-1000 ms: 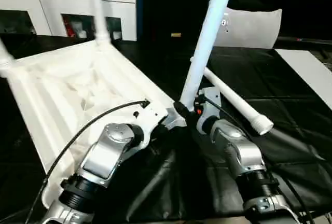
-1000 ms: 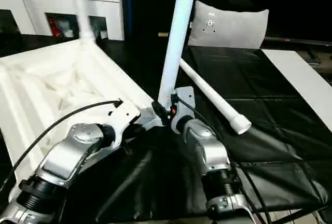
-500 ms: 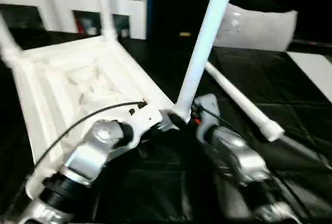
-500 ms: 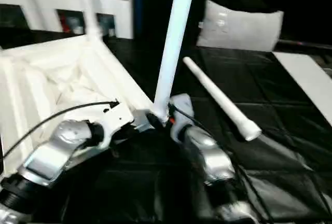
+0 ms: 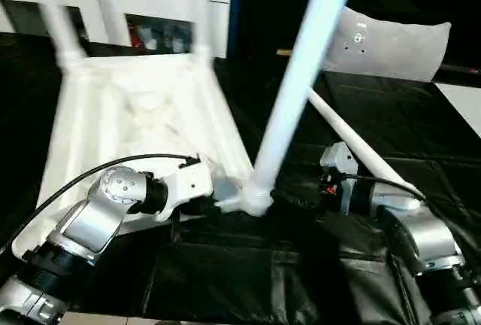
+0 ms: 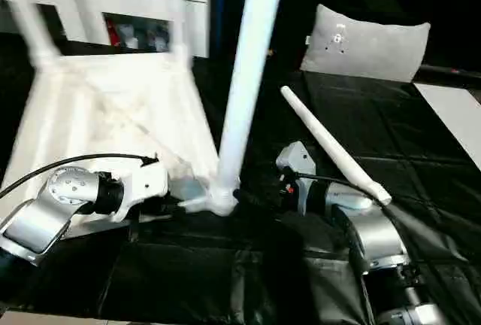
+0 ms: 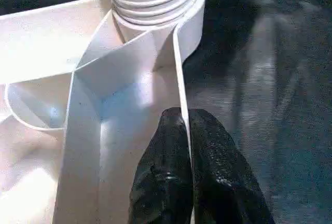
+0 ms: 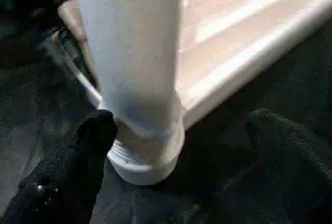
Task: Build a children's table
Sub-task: Rotate leg to tighten
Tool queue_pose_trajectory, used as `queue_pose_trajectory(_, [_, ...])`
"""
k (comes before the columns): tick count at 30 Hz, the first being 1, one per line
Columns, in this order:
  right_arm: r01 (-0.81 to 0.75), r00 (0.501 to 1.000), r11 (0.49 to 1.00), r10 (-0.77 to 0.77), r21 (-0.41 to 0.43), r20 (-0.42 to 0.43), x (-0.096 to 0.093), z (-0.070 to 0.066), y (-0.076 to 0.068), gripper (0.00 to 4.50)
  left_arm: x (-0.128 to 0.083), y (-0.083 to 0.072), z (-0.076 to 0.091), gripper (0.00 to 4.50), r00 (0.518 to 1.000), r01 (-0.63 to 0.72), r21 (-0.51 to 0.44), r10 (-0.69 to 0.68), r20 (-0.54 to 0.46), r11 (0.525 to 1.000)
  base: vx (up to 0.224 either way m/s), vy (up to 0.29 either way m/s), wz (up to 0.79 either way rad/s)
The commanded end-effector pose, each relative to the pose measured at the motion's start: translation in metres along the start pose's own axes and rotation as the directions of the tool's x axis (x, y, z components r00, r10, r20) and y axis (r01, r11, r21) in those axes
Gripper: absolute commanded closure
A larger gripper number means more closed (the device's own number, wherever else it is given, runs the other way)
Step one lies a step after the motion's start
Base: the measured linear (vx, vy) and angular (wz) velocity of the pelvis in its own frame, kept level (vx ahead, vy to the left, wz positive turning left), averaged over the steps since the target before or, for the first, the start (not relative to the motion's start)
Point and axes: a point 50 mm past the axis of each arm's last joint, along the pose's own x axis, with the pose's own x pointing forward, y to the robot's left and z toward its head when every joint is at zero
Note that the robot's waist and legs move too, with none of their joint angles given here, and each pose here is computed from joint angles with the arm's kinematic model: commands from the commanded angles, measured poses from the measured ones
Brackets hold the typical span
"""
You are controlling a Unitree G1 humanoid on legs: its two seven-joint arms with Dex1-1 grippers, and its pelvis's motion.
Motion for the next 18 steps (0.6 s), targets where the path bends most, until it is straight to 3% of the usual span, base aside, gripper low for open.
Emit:
queue_pose_trajectory(1, [-0.075,0.997,0.996,0.073,-0.044,-0.032,0.0010,0.0035,0.0016,0.06,0.0084,-0.0053,0.0143,4.50,0.993,0.111,0.104,-0.113,0.018,0.988,0.000,0.000,0.00])
queue_pose_trajectory(7, [-0.200,0.977,0.978,0.195,-0.059,-0.085,0.0049,0.0017,0.0072,0.06,0.0077,-0.0047,0.0155,4.50,0.986,0.161,0.148,-0.164,0.008,0.976,0.000,0.000,0.00])
queue_pose_trajectory(18, [-0.252,0.964,0.967,0.248,-0.032,-0.098,0.0100,0.0008,0.0033,0.95,0.0061,-0.0013,0.0141,4.50,0.983,0.183,0.178,-0.184,-0.008,0.967,0.000,0.000,0.00])
